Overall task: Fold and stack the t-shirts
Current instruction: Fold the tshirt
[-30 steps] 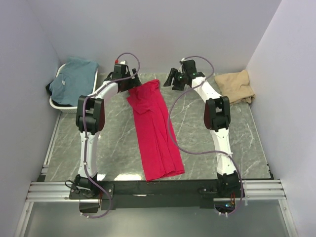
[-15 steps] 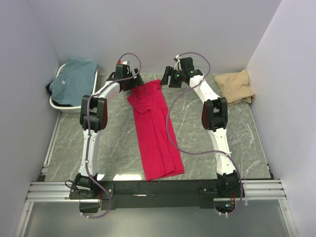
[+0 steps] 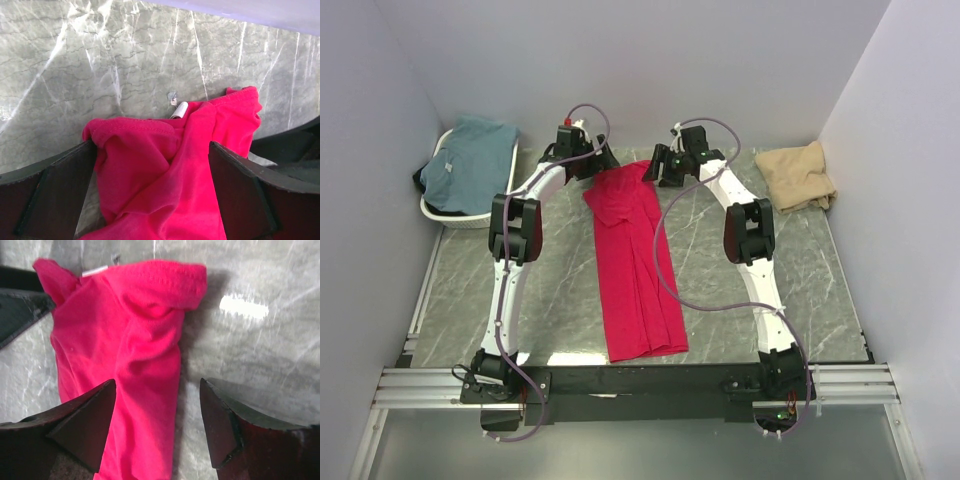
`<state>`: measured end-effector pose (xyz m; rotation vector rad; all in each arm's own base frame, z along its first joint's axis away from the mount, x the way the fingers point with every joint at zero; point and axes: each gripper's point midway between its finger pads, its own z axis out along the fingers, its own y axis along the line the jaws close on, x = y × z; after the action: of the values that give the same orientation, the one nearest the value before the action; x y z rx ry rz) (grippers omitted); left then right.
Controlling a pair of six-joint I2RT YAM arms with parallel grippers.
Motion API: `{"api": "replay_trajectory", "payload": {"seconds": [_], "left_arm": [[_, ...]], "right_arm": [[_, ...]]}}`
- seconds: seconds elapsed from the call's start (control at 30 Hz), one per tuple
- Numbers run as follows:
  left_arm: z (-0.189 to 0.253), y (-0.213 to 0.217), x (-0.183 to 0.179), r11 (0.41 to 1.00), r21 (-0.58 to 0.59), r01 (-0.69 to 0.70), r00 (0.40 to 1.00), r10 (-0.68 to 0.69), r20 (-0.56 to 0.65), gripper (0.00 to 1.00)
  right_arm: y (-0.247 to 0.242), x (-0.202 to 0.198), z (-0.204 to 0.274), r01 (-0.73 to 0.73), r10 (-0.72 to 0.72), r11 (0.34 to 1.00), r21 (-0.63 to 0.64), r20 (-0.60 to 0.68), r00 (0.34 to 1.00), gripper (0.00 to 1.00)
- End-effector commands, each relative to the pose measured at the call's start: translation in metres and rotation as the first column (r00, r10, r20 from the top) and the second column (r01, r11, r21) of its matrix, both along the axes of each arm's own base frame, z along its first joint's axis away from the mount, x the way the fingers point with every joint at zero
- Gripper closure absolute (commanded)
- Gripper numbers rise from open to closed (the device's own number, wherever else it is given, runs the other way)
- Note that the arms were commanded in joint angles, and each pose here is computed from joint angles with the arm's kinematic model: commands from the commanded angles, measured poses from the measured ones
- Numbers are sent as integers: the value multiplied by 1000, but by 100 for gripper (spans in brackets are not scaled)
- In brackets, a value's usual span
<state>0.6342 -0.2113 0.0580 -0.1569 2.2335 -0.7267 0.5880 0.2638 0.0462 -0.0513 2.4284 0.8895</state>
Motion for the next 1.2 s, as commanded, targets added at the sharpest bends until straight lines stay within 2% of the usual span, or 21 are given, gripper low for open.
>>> {"api": "replay_trajectory", "payload": {"seconds": [0.0,0.23,0.43,0.47,0.6,0.73,1.07,1.1,1.13,1.17], "left_arm": [[-27,-11,-12,999,-13,46,996,-47,-72,1],[-33,-17,-16,997,-28,69,994,-71,-84,1],[-36,-26,-18,995,-32,91,991,-93,-95,6],[-38,-25,-20,996,-26,87,991,-89,-101,7],[-42,-15,-20,998,10,67,992,-65,-110,17],[-45,-3,-17,999,29,34,993,-31,-113,33],[-44,29,-8,998,55,-20,994,25,-103,36],[-44,31,-7,998,57,-22,995,28,-98,40],[-44,31,-6,998,59,-23,995,28,-96,49],[-43,32,-6,998,58,-20,995,25,-92,51]], "right_arm": [[11,13,5,14,-16,999,50,35,999,28],[18,12,0,19,-20,996,82,7,1000,40],[16,14,-3,38,-37,994,100,-11,999,61],[10,15,-5,58,-56,993,102,-23,998,72],[-9,23,-5,118,-117,988,99,-22,993,82],[-26,30,-2,159,-159,985,70,2,987,84],[-59,37,2,222,-222,973,67,-1,975,89],[-61,38,2,233,-233,970,63,-1,972,89],[-64,40,5,238,-239,969,65,7,971,90],[-65,38,3,239,-239,969,65,1,971,90]]}}
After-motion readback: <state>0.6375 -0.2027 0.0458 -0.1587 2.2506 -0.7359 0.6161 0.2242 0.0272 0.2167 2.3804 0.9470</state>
